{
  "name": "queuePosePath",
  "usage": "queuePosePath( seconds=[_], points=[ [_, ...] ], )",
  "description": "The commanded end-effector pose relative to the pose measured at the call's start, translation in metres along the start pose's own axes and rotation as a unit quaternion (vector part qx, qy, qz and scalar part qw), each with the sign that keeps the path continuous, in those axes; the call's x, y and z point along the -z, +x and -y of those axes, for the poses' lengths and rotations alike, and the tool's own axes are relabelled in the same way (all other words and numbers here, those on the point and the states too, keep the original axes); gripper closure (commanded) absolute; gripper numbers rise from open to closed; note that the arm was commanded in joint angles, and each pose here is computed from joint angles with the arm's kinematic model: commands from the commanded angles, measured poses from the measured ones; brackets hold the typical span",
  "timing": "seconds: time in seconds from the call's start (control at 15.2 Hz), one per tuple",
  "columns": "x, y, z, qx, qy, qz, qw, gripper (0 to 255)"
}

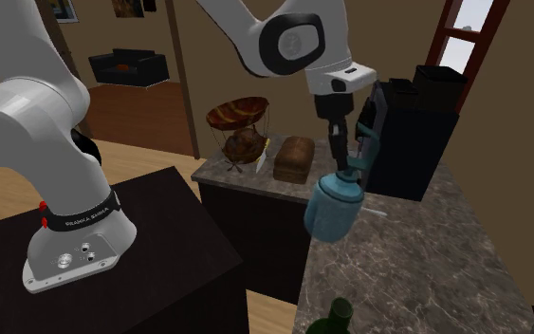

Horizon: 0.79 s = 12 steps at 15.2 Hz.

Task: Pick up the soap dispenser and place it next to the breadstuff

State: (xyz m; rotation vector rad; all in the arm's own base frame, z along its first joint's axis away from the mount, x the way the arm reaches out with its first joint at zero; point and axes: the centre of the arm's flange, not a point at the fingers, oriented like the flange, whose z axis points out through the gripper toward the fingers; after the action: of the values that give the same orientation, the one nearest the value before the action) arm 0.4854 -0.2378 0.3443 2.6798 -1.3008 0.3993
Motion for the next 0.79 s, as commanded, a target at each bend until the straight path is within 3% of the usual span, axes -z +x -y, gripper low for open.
queuePosePath(
  seconds=[0.0,0.73],
  points=[
    [0.011,0.004,0.001,0.0,0.0,0.0,1.0,255],
    [0.066,0.021,0.0,0.0,0.0,0.0,1.0,255]
  ],
)
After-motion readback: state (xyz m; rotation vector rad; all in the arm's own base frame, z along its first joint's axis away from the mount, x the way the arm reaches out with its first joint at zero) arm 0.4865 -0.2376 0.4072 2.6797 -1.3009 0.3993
